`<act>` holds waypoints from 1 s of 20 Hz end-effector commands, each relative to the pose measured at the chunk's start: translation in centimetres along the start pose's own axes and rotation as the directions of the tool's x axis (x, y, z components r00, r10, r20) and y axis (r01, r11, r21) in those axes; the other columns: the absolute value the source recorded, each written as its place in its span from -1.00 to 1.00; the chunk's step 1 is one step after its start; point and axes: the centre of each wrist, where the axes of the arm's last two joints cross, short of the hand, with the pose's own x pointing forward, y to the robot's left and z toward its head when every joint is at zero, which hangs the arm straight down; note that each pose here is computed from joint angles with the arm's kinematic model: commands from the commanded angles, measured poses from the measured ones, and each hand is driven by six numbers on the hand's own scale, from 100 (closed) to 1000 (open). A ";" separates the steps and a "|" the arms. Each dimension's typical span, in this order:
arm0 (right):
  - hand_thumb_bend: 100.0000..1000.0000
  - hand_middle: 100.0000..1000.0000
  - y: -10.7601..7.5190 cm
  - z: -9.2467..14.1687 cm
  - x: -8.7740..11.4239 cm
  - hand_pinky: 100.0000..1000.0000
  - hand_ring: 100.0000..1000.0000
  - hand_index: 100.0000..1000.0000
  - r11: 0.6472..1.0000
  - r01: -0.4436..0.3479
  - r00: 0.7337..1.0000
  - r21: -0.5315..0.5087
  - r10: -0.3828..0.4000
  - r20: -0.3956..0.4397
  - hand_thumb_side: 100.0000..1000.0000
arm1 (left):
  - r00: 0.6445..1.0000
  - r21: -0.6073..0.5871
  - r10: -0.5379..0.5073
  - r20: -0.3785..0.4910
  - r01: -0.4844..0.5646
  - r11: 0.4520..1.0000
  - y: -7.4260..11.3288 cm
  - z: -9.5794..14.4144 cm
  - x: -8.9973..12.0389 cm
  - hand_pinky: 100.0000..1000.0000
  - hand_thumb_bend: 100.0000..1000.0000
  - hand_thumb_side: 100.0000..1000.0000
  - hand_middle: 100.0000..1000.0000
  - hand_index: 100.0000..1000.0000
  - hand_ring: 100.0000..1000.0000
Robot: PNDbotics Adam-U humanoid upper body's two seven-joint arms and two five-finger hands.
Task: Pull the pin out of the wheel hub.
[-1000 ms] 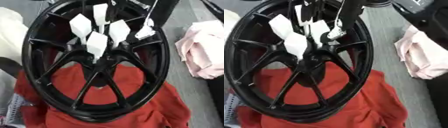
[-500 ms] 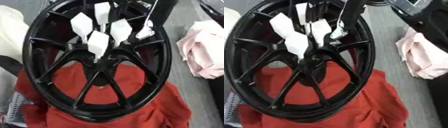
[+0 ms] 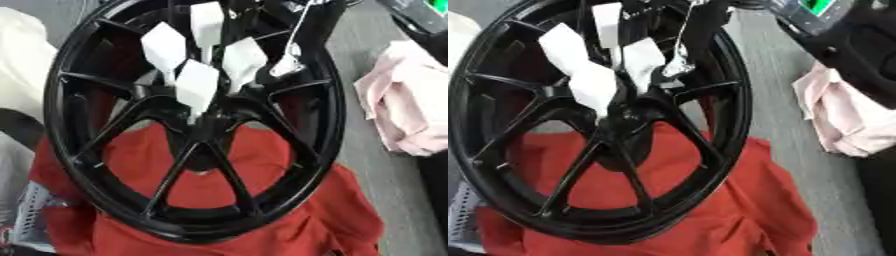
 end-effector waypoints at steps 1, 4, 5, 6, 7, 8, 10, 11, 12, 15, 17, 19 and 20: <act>-0.44 0.32 -0.4 0.4 -0.4 0.62 0.58 0.53 1.000 -0.001 1.000 -0.014 0.001 -0.020 -0.72 | 1.000 -0.011 -0.004 0.026 0.005 1.000 0.0 -0.4 0.7 0.54 -0.97 0.72 0.32 0.72 0.40; -0.48 0.25 -0.4 0.3 -0.6 0.60 0.55 0.49 1.000 0.005 1.000 -0.014 -0.005 -0.022 -0.75 | 1.000 -0.010 -0.004 0.027 0.004 1.000 0.0 -0.4 0.7 0.54 -0.97 0.71 0.32 0.72 0.40; -0.48 0.25 -0.4 0.3 -0.7 0.60 0.55 0.49 1.000 0.004 1.000 -0.015 -0.005 -0.023 -0.76 | 1.000 -0.010 -0.004 0.027 0.004 1.000 0.0 -0.4 0.7 0.54 -0.97 0.71 0.32 0.72 0.40; -0.46 0.23 -0.4 0.2 -0.7 0.60 0.53 0.48 1.000 0.004 1.000 -0.014 -0.004 -0.025 -0.80 | 1.000 -0.010 -0.004 0.028 0.004 1.000 0.0 -0.4 0.7 0.54 -0.97 0.71 0.31 0.72 0.40; -0.46 0.22 -0.3 0.1 -0.7 0.59 0.52 0.47 1.000 0.004 1.000 -0.012 -0.004 -0.026 -0.80 | 1.000 -0.010 -0.003 0.028 0.004 1.000 0.0 -0.4 0.7 0.54 -0.97 0.71 0.31 0.72 0.40; -0.48 0.18 -0.3 0.1 -0.8 0.58 0.50 0.44 1.000 0.005 1.000 -0.011 -0.005 -0.026 -0.78 | 1.000 -0.011 -0.003 0.029 0.003 1.000 0.0 -0.4 0.7 0.54 -0.97 0.72 0.31 0.72 0.40; -0.56 0.11 -0.3 0.0 -0.9 0.55 0.47 0.37 1.000 0.011 1.000 -0.012 -0.012 -0.025 -0.76 | 1.000 -0.011 -0.002 0.028 0.002 1.000 0.0 -0.4 0.7 0.54 -0.96 0.72 0.31 0.72 0.40; -0.62 0.07 -0.3 0.0 -0.9 0.54 0.45 0.33 1.000 0.017 1.000 -0.016 -0.018 -0.025 -0.74 | 1.000 -0.010 -0.002 0.027 0.002 1.000 0.0 -0.4 0.6 0.54 -0.96 0.72 0.31 0.72 0.40; -0.66 0.04 -0.3 0.0 -1.0 0.54 0.44 0.30 0.999 0.024 0.999 -0.021 -0.024 -0.024 -0.73 | 1.000 -0.010 -0.002 0.026 0.002 1.000 0.0 -0.4 0.6 0.54 -0.96 0.72 0.31 0.72 0.40; -0.79 -0.06 -0.4 0.0 -1.0 0.50 0.40 0.20 0.998 0.047 0.999 -0.040 -0.047 -0.019 -0.70 | 1.000 -0.009 -0.002 0.026 0.003 1.000 0.0 -0.4 0.6 0.54 -0.96 0.72 0.31 0.72 0.40; -0.92 -0.12 -0.5 0.0 -1.0 0.48 0.36 0.12 0.997 0.064 0.998 -0.049 -0.065 -0.013 -0.67 | 1.000 -0.009 -0.003 0.026 0.003 1.000 0.0 -0.4 0.6 0.54 -0.96 0.72 0.31 0.72 0.40; -1.00 -0.18 -0.5 0.0 -1.0 0.45 0.32 0.05 0.995 0.083 0.996 -0.057 -0.084 -0.006 -0.70 | 1.000 -0.008 -0.004 0.025 0.004 1.000 0.1 -0.3 0.6 0.54 -0.96 0.72 0.31 0.72 0.40; -1.00 -0.21 -0.6 0.1 -1.0 0.43 0.29 0.02 0.994 0.092 0.996 -0.060 -0.093 -0.003 -0.74 | 1.000 -0.007 -0.004 0.025 0.005 1.000 0.1 -0.3 0.6 0.54 -0.96 0.71 0.31 0.72 0.40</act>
